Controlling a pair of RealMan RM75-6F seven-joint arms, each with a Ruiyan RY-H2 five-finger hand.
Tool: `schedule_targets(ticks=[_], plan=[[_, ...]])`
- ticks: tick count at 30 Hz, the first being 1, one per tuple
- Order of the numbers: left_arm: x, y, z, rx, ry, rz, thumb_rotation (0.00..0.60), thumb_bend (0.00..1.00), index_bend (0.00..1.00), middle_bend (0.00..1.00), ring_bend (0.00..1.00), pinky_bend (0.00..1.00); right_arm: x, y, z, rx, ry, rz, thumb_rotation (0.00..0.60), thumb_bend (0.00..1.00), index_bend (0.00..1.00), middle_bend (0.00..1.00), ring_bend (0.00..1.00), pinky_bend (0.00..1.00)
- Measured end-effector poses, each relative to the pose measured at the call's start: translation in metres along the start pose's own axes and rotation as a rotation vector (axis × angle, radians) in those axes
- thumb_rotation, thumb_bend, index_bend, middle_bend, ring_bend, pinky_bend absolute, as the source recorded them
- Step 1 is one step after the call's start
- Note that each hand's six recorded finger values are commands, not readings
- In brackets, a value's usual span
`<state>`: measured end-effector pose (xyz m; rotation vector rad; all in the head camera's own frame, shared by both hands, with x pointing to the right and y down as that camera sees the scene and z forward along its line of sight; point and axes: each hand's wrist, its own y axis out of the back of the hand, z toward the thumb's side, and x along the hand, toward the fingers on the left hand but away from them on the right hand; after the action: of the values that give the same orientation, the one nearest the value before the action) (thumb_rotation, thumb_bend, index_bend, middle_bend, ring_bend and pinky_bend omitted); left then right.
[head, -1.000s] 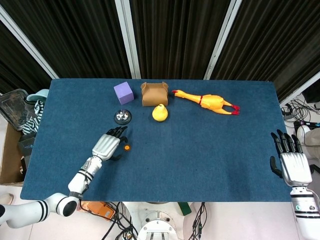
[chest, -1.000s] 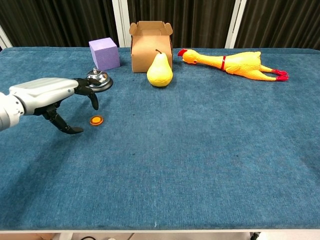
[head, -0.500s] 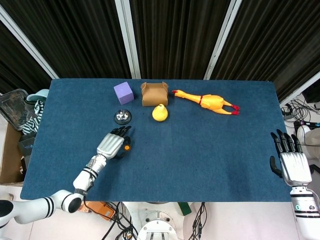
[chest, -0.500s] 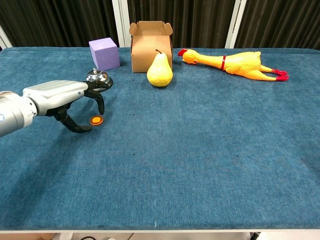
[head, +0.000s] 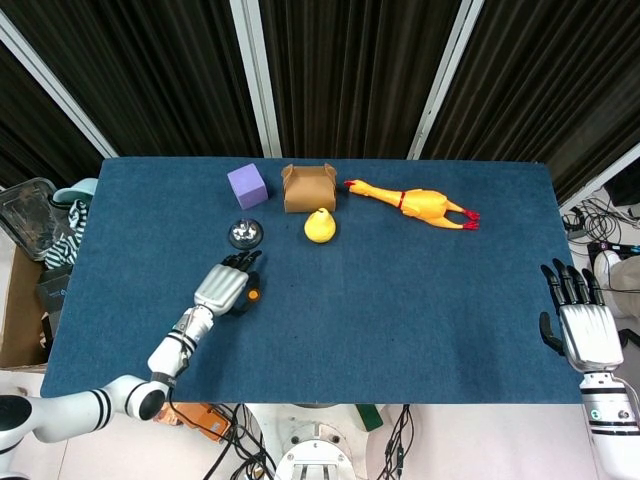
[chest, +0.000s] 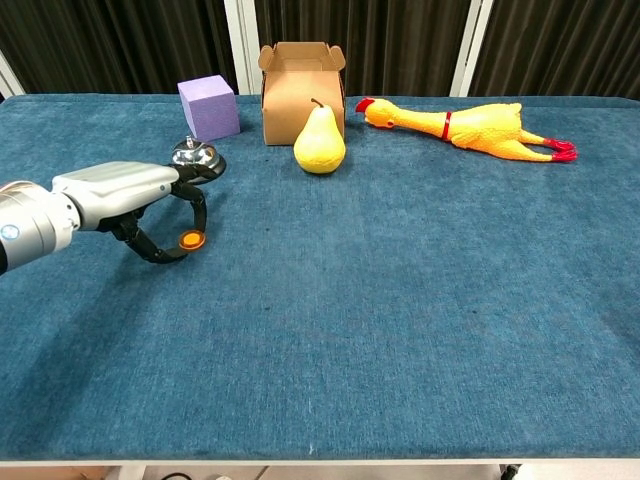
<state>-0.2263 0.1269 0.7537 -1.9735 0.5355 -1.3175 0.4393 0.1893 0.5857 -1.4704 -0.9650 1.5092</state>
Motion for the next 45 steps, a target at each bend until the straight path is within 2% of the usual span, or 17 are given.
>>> schedule_targets(ticks=[6,11,17,26,36,45], plan=[[-0.002,0.001,-0.003,0.014,0.003,-0.009,0.6,0.31,0.48,0.05,0.0,0.13,0.0,0.0,0.001,0.0,0.002,0.001,0.6,0.69,0.0,0.03,0.11,0.08],[-0.006,0.013,-0.008,0.026,0.004,0.012,0.6,0.32,0.49,0.06,0.0,0.14,0.0,0.0,0.001,-0.002,0.003,0.003,0.6,0.69,0.0,0.03,0.11,0.08],[-0.018,0.042,-0.027,0.064,0.025,0.044,0.6,0.32,0.49,0.07,0.0,0.14,0.001,-0.001,0.002,-0.009,0.003,0.009,0.6,0.69,0.0,0.03,0.11,0.08],[-0.043,0.101,-0.052,0.18,0.075,0.087,0.6,0.32,0.49,0.07,0.0,0.14,0.0,-0.002,0.002,-0.021,-0.011,0.015,0.6,0.69,0.0,0.03,0.11,0.08],[-0.062,0.164,-0.025,0.329,0.048,0.149,0.6,0.32,0.49,0.07,0.0,0.14,0.001,-0.002,0.002,-0.021,-0.012,0.017,0.6,0.69,0.0,0.03,0.11,0.08],[-0.072,0.198,-0.004,0.399,0.051,0.18,0.6,0.32,0.49,0.07,0.0,0.14,0.001,-0.001,0.002,-0.024,-0.013,0.015,0.6,0.69,0.0,0.03,0.11,0.08]])
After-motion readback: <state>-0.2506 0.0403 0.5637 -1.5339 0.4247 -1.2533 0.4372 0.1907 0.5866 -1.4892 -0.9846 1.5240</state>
